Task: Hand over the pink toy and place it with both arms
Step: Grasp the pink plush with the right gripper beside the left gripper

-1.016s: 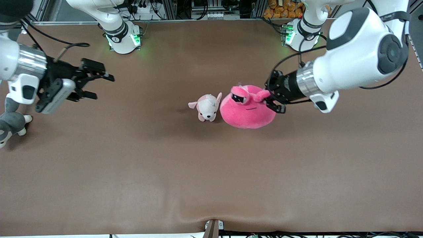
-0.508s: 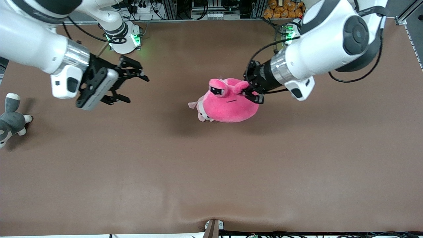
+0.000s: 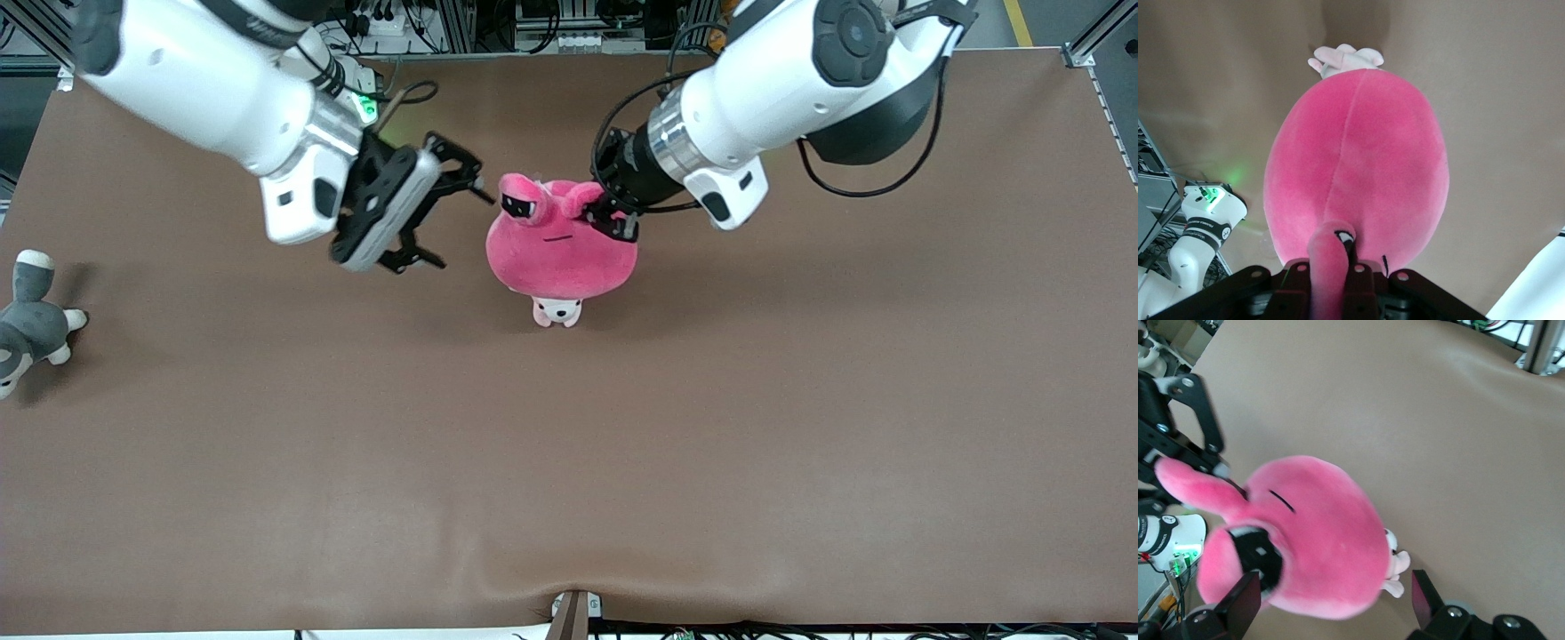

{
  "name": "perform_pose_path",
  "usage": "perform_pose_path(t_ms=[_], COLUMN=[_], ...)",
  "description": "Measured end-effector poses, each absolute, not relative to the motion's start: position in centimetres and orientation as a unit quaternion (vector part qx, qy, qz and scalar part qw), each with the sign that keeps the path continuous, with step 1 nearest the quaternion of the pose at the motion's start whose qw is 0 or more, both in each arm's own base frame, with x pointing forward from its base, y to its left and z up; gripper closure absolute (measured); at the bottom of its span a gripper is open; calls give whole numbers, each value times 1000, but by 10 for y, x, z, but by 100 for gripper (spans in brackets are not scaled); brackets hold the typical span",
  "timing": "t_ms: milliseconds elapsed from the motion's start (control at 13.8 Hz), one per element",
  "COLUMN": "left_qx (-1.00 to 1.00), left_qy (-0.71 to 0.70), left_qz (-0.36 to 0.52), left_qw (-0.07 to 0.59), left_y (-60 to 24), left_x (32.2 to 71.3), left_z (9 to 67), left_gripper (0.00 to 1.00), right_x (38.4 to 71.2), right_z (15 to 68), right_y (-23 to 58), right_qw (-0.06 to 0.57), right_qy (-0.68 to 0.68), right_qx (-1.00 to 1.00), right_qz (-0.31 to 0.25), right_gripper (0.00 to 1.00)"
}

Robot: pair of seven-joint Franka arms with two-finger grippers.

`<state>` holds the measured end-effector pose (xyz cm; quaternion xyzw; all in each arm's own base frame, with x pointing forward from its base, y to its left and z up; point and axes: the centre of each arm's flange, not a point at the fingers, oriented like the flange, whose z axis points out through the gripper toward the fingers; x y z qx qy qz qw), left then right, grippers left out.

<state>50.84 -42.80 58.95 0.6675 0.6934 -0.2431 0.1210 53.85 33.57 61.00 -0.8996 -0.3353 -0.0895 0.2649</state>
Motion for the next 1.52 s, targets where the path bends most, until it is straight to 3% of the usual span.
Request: perform_pose_path(t_ms=[871, 1524], left_qx=[671, 670], left_qy=[690, 692], left_qz=[-244, -243], left_qw=[120, 120], left_y=[-434, -432], left_x=[504, 506], left_z=[590, 588], left_gripper=[89, 89], right_x=[506, 490], right_z=[621, 620], right_y=[352, 384], right_qw=[266, 255], right_qy=[-357, -383], right_qx=[-895, -887], right_qz=[-33, -46], right_gripper=[0, 0])
